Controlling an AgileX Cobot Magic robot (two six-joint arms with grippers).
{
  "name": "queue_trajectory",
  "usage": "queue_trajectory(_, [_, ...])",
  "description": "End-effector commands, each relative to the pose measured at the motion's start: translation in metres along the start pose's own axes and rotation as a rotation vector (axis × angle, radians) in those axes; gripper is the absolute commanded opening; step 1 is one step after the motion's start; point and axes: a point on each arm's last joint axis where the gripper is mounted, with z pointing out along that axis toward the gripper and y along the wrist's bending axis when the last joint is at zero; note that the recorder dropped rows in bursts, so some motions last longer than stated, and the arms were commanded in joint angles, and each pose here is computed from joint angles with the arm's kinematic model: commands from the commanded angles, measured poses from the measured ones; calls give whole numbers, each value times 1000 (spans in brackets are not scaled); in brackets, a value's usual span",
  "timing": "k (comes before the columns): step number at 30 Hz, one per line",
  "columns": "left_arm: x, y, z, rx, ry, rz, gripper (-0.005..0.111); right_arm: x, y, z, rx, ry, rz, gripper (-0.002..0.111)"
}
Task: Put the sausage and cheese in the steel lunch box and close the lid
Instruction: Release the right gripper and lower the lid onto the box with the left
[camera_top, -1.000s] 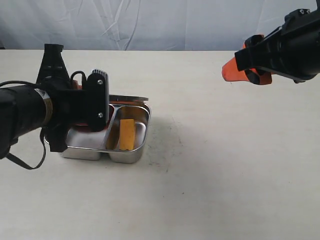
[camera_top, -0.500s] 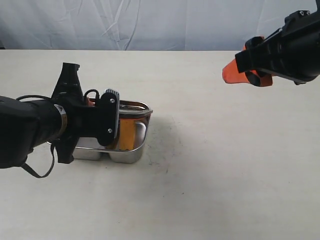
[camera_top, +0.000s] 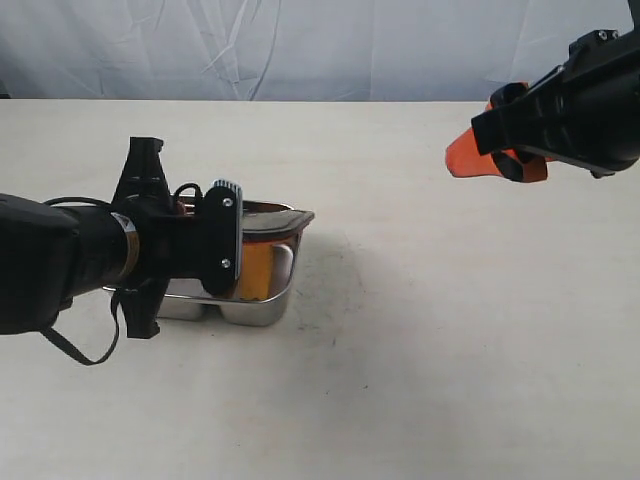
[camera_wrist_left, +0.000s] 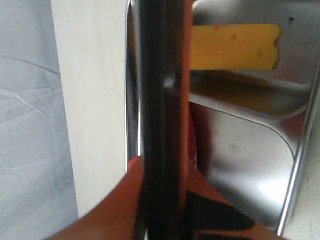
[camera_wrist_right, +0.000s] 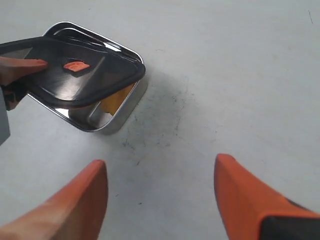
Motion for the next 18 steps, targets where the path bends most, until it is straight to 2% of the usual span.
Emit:
queue_trajectory(1, [-6,-5,1,36,-56,7,32,-1,0,-3,3,-6,-1,60])
queue_trajectory(4, [-5,-6,1,39,-55,-3,44,-1,0,-3,3,-6,-1,60])
queue_trajectory(8, [-2,-6,1,46,-21,-39,53,0,0,-3,3,-4,-1,60])
queue_trajectory(13, [5,-7,1,45,64,-88,56,0,0,-3,2,-2,-1,60])
queue_trajectory(18, [6,-10,1,77,75,-164,57,1,0,-3,-2,9,1,60])
